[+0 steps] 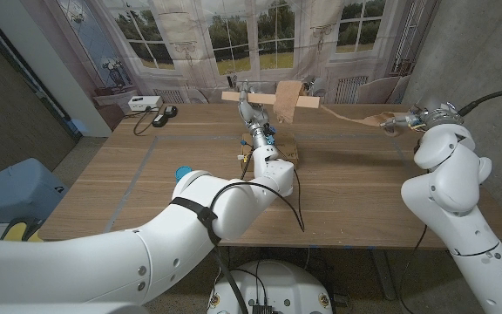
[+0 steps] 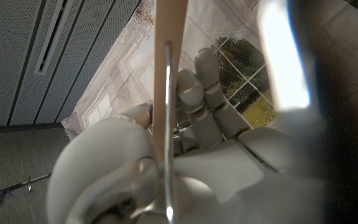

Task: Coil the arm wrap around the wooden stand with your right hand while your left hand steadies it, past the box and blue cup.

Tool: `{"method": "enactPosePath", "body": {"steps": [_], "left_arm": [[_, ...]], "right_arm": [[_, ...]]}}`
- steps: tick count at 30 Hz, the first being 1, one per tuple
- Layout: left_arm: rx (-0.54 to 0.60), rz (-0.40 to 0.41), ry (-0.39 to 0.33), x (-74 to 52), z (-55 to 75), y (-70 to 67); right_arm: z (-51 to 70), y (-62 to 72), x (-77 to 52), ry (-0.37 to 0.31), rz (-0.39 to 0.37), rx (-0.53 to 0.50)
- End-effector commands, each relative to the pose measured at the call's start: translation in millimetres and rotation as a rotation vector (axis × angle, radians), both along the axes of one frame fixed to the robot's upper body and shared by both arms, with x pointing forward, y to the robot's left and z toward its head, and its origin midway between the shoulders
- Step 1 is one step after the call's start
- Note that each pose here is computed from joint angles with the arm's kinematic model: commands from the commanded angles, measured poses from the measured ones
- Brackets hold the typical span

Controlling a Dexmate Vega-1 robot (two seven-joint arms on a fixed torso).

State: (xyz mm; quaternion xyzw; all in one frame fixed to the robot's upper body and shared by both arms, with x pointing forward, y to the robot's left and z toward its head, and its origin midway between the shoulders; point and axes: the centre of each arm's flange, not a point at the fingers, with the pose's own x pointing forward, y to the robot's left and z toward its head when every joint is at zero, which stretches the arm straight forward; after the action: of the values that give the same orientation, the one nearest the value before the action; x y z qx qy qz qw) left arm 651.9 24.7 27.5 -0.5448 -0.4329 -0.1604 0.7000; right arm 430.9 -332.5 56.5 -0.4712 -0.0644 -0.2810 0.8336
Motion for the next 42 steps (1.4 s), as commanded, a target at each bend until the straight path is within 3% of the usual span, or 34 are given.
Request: {"method": "enactPosePath", "body": {"steps": [1,9,25,42], "left_arm": [[0.013,0.032,0.033,-2.5,2.3,-4.5],[0.027,0.070,0.045,-7.4,1.9,-7.2],[0.075,0.139,0.082,-12.1,3.0,-9.5],[0.230,0.278,0.179,-10.3,7.1,-10.0]], "right_arm": [[-33.0,8.4,3.8,0.150,0.037,-0.004],[-51.0,25.9,3.6,0.209,0.080,-0.038],[-71.0,51.4,2.0,0.253,0.155,-0.075],[-64.2,95.9,-6.7,0.302,0.233,-0.188]]}}
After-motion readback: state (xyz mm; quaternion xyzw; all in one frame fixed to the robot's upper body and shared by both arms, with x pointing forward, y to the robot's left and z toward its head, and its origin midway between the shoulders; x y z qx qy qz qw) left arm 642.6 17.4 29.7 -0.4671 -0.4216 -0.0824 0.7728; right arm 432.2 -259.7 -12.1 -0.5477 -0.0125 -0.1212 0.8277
